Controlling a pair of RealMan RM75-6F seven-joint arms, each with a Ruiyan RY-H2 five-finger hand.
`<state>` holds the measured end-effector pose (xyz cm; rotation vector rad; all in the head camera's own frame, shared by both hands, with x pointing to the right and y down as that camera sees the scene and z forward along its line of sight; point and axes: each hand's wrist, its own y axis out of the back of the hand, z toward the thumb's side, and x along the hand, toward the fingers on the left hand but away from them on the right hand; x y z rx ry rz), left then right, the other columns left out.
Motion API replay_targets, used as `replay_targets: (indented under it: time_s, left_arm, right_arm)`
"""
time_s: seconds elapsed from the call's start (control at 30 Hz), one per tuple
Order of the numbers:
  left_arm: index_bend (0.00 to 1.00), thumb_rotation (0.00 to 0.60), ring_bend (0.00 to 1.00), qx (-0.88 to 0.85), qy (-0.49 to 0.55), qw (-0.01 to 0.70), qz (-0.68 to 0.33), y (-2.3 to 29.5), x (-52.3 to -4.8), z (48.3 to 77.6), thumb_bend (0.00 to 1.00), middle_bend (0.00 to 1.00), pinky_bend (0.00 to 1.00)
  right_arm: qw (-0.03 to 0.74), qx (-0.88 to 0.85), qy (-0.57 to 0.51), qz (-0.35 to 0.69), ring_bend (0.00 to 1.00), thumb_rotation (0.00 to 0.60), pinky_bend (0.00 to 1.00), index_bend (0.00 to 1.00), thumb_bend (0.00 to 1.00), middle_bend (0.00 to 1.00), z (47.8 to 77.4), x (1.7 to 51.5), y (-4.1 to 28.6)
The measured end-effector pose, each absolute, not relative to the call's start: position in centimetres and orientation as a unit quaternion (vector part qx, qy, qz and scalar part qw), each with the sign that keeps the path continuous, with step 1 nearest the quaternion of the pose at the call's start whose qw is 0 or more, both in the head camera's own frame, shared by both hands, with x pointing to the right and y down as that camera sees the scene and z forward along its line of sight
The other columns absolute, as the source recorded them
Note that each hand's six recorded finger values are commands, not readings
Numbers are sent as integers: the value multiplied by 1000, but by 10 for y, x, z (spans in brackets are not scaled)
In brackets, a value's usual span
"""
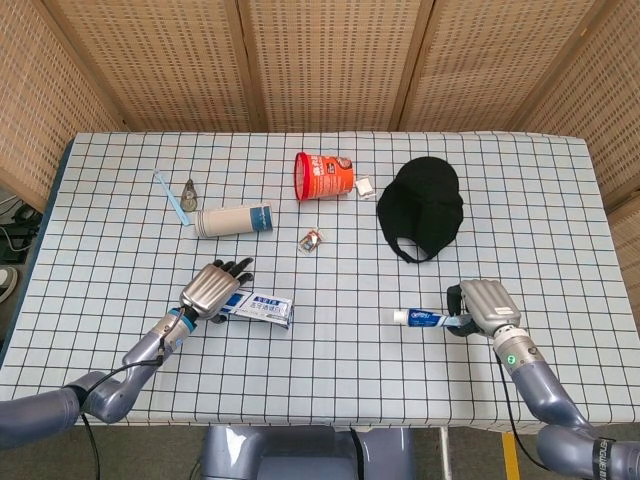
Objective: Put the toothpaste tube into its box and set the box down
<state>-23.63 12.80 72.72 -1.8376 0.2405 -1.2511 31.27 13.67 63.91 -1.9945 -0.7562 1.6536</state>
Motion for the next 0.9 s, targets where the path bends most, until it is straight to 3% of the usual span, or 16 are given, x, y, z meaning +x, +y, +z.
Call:
replay_targets:
  time_s: [0.33, 0.63, 0.9]
  left_arm:
    - [436, 600, 459, -740, 111, 430, -505, 125, -238, 727, 213, 324, 452]
    - [454, 600, 480, -759, 155, 393, -496, 121, -239, 720, 223, 338, 476]
    - [478, 600, 482, -814, 259, 288, -434, 110, -230, 697, 223, 357, 477]
  right_arm:
    - [222, -719, -274, 598, 573, 600, 550, 695, 752, 658, 638, 313, 137]
    - [239, -716, -272, 597, 573, 600, 550, 695, 752, 658, 631, 311, 135]
    - [272, -715, -276, 582, 573, 600, 551, 696, 752, 658, 603, 298, 121]
